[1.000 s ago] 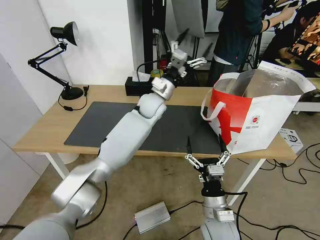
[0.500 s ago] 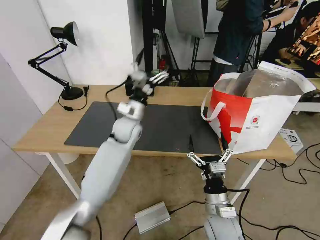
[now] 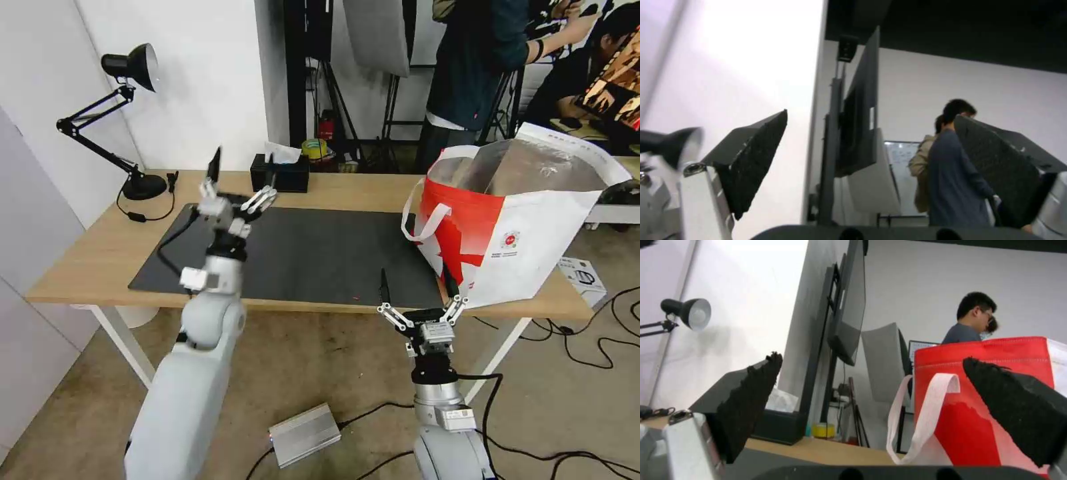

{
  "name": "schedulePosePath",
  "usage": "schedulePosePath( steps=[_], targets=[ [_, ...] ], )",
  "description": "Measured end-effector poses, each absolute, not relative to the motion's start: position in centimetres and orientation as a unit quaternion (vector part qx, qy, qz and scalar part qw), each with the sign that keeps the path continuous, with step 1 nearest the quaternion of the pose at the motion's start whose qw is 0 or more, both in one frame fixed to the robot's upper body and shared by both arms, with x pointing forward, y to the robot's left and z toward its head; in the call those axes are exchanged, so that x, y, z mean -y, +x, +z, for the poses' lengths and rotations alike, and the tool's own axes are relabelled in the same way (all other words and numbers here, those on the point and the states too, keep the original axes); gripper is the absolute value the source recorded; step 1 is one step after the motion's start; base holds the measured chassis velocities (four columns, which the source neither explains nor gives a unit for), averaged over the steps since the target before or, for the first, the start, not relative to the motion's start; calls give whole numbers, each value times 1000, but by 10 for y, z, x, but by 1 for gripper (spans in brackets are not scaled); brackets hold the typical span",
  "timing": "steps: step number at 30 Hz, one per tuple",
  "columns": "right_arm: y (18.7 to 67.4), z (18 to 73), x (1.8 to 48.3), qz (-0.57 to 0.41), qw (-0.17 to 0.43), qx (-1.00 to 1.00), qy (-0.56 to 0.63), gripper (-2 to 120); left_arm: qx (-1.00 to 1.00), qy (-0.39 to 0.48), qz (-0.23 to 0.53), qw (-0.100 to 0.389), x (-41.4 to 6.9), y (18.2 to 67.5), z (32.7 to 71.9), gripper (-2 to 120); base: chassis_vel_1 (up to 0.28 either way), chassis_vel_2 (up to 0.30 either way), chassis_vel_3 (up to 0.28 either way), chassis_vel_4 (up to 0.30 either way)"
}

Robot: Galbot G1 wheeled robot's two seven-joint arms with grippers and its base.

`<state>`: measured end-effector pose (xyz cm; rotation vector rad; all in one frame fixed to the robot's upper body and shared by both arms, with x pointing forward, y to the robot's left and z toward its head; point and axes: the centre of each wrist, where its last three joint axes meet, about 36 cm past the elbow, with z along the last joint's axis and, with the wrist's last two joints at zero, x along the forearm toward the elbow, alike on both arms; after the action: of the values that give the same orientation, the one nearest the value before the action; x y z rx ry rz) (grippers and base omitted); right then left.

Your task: Pick up the trash from the table and place it into the takeout bag.

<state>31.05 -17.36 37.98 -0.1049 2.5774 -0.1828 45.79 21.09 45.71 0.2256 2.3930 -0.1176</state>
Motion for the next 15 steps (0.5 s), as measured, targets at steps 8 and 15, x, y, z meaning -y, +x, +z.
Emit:
schedulePosePath(
  steps=[8,15],
  targets=[
    [311,378,176,-69,273,-959,-42,100,-937,59,-31,342,-218,421,443,100,0,0,0,0],
    [310,376,177,-66,271,-959,-41,100,-952,8,-22,305,-215,367,419,100,0,0,0,0]
  ],
)
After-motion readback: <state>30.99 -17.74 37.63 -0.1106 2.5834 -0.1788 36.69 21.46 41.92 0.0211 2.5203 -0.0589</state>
